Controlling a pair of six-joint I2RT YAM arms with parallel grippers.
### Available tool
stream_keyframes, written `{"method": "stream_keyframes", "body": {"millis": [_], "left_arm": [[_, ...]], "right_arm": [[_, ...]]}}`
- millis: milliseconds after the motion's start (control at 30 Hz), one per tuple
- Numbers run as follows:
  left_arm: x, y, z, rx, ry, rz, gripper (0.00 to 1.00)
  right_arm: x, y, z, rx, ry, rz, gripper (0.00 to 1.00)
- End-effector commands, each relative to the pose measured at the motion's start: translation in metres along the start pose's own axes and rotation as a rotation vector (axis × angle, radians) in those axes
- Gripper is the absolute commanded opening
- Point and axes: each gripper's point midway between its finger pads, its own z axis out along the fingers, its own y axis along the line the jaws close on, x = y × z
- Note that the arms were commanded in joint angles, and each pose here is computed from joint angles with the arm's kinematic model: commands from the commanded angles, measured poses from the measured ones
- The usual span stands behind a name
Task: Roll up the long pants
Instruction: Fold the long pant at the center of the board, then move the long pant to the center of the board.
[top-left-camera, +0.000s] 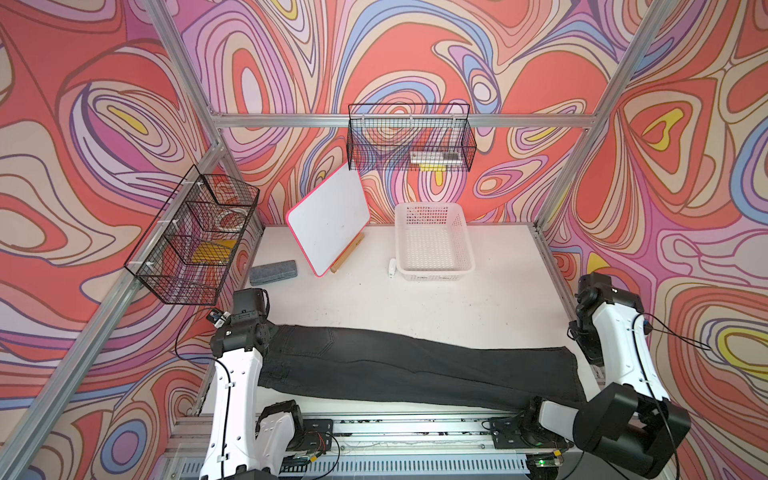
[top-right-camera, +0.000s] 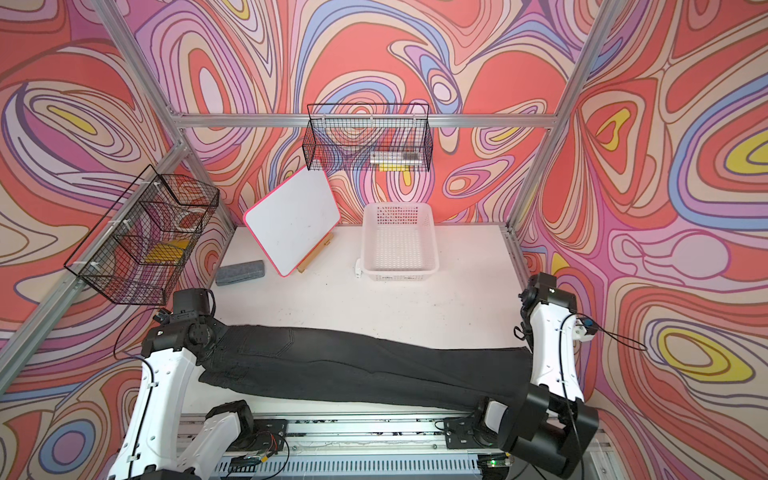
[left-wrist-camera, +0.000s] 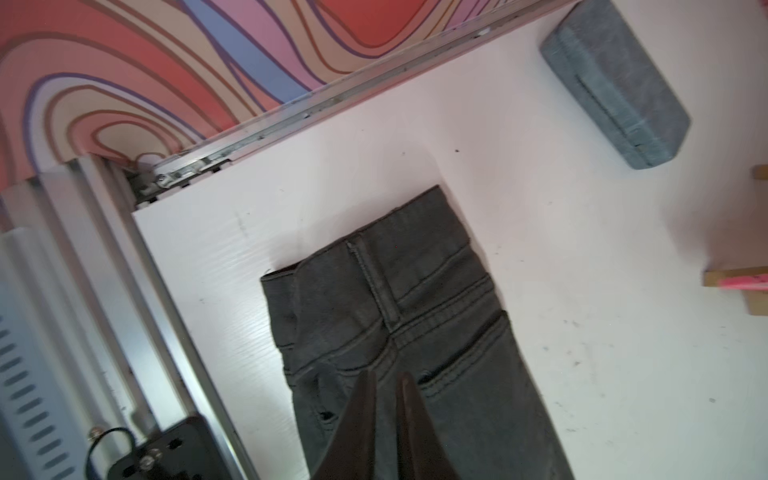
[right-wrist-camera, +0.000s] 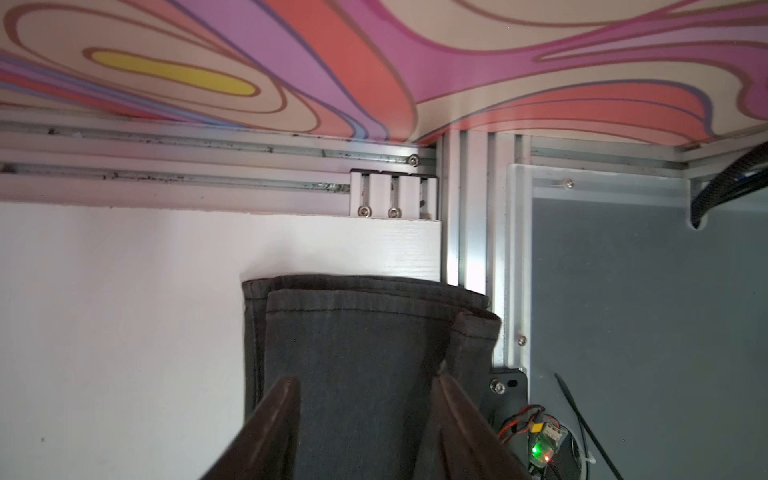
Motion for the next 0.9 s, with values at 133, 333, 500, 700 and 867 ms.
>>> {"method": "stream_keyframes", "body": {"millis": [133,333,500,700,867], "left_arm": [[0.030,-0.056,0.009,0.237,0.154,0.084,0.09],[0.092,-0.065,0.032,0.191,0.379,0.366,0.03],[0.123,-0.046,0.048,0.124,0.520,0.416,0.05],[0.137,-0.031,0.080,0.022,0.551,0.414,0.05],[0.140,-0.046,0.111,0.032,0.539,0.386,0.02]], "right_arm": [[0.052,0.041,-0.004,-0.100,0.006,-0.273,0.44],[0.114,0.043,0.000,-0.071,0.109,-0.367,0.39],[0.130,0.031,0.018,-0.024,0.155,-0.337,0.37],[0.146,0.038,0.046,-0.011,0.170,-0.298,0.37],[0.149,0.075,0.064,-0.170,0.115,-0.235,0.37]]}}
